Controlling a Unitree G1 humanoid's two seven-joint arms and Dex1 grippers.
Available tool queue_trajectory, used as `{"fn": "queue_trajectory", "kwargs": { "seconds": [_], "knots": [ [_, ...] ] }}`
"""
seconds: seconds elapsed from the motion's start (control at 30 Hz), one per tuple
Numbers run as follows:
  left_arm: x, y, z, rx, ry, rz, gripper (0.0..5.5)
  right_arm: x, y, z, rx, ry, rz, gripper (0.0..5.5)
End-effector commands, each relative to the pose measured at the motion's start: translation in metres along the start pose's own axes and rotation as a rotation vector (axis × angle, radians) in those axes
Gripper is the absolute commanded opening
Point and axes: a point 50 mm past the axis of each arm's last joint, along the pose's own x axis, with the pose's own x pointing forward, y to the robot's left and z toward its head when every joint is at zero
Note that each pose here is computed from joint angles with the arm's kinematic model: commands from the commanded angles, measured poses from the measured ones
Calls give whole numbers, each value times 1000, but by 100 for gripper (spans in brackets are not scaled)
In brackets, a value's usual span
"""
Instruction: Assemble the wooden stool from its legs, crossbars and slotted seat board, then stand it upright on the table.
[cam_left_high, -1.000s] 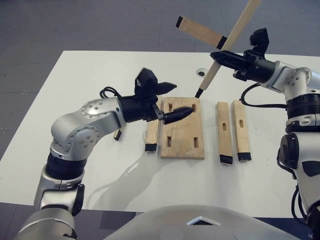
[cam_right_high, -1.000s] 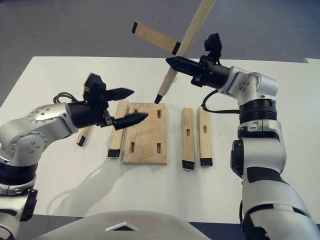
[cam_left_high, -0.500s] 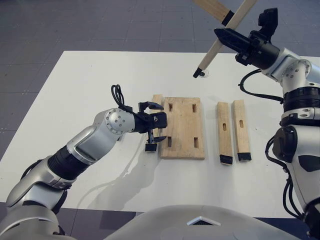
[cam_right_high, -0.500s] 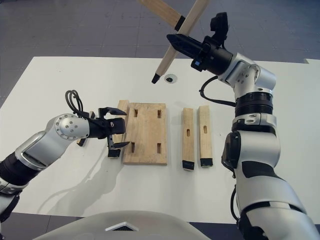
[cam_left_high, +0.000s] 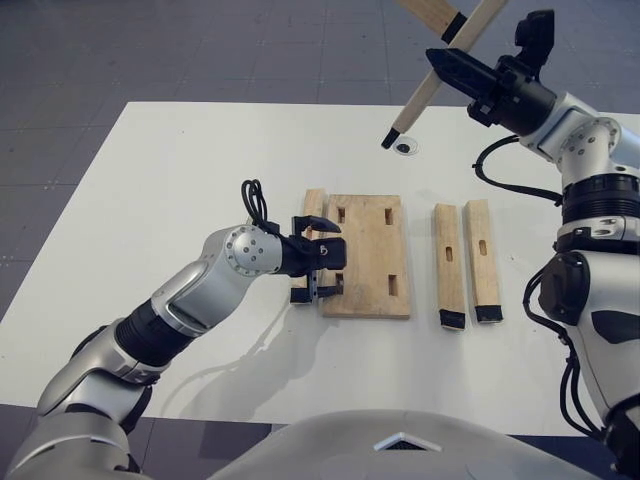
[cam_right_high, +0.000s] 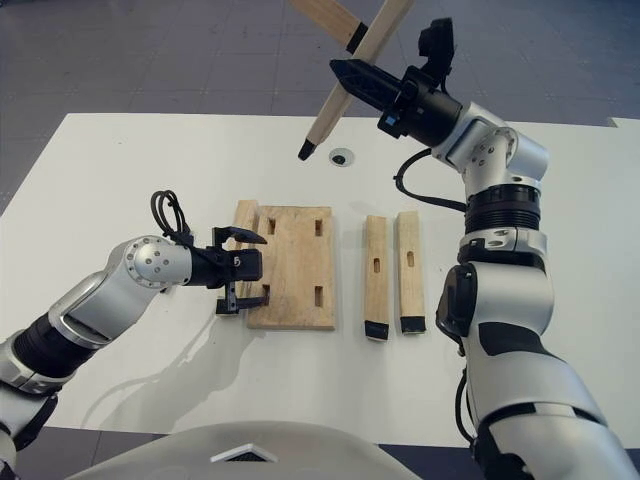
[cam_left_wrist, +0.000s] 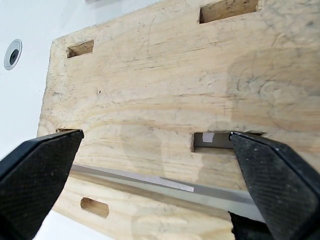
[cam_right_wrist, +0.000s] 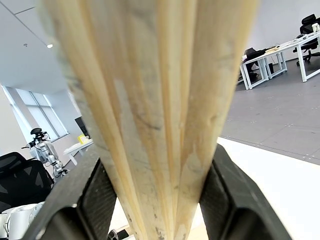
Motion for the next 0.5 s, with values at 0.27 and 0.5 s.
{"fn": "queue_trajectory", "kwargs": {
  "seconds": [0.27,0.5],
  "knots": [
    [-25,-9,-36,116,207,-152,550,-10,-1,-8,-15,62,-8,207],
    [-25,-5,-34,153,188,-152,550,-15,-2,-51,-79,214,-40,207]
  ]
}}
